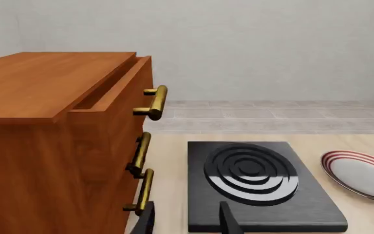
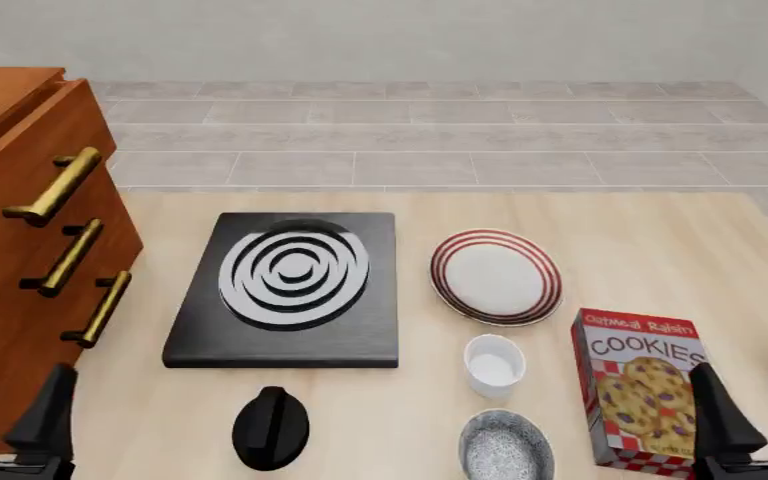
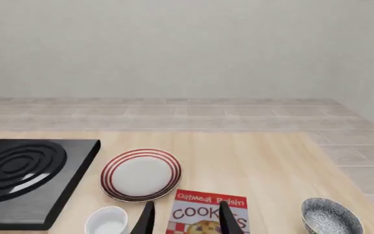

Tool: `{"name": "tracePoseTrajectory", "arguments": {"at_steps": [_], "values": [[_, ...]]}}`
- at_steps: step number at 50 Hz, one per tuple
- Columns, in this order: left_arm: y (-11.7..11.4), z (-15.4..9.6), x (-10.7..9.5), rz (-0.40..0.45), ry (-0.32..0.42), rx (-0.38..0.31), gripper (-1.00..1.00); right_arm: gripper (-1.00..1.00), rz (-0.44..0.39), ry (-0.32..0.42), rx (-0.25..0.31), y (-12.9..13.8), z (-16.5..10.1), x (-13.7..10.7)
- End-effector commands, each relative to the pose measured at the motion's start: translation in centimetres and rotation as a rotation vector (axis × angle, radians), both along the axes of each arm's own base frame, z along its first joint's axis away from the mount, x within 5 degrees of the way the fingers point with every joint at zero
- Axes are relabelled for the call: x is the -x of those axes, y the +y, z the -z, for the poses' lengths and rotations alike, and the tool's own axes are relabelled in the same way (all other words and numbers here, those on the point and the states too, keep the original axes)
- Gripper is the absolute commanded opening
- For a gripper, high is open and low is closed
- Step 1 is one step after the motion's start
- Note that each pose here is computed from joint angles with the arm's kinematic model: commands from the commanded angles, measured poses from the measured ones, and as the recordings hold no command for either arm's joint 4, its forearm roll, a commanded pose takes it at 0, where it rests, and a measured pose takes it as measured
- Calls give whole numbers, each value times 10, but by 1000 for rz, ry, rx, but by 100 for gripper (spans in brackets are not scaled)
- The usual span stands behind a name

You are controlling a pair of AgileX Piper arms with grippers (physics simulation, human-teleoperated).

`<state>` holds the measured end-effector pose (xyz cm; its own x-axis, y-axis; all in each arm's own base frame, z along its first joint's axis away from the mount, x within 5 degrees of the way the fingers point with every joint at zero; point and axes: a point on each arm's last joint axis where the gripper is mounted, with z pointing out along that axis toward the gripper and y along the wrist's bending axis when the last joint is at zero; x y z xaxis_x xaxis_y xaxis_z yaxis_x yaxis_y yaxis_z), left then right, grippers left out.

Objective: Pick the akita bowl next to the ramekin and place it on the plate.

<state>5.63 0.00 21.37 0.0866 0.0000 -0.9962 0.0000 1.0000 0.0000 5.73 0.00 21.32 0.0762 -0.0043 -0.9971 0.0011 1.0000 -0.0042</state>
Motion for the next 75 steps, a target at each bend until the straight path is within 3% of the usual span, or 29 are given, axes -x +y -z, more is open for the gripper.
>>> {"name": "tracePoseTrajectory", "arguments": {"at_steps": [1,12,16,17,33,43,47,57,59,62,64,68,75], "values": [[0,-1,0,0,1,0,100,100,0,-15,2,0,-2,1],[0,-1,0,0,1,0,100,100,2,-18,0,0,-3,1],[0,-1,0,0,1,0,100,100,-11,-8,11,1,-5,-2],[0,-1,0,0,1,0,100,100,-17,-12,36,1,-5,-1],[0,-1,0,0,1,0,100,100,-85,71,48,6,-24,-9],[0,-1,0,0,1,0,100,100,-109,124,88,8,-43,-18],[0,-1,0,0,1,0,100,100,-128,131,133,10,-48,-18],[0,-1,0,0,1,0,100,100,-157,208,116,13,-55,-28],[0,-1,0,0,1,0,100,100,-161,250,88,15,-54,-35],[0,-1,0,0,1,0,100,100,-165,282,96,16,-54,-40],[0,-1,0,0,1,0,100,100,-162,294,133,16,-54,-42],[0,-1,0,0,1,0,100,100,-175,329,116,18,-54,-47],[0,-1,0,0,1,0,100,100,-195,404,145,21,-45,-55]]}}
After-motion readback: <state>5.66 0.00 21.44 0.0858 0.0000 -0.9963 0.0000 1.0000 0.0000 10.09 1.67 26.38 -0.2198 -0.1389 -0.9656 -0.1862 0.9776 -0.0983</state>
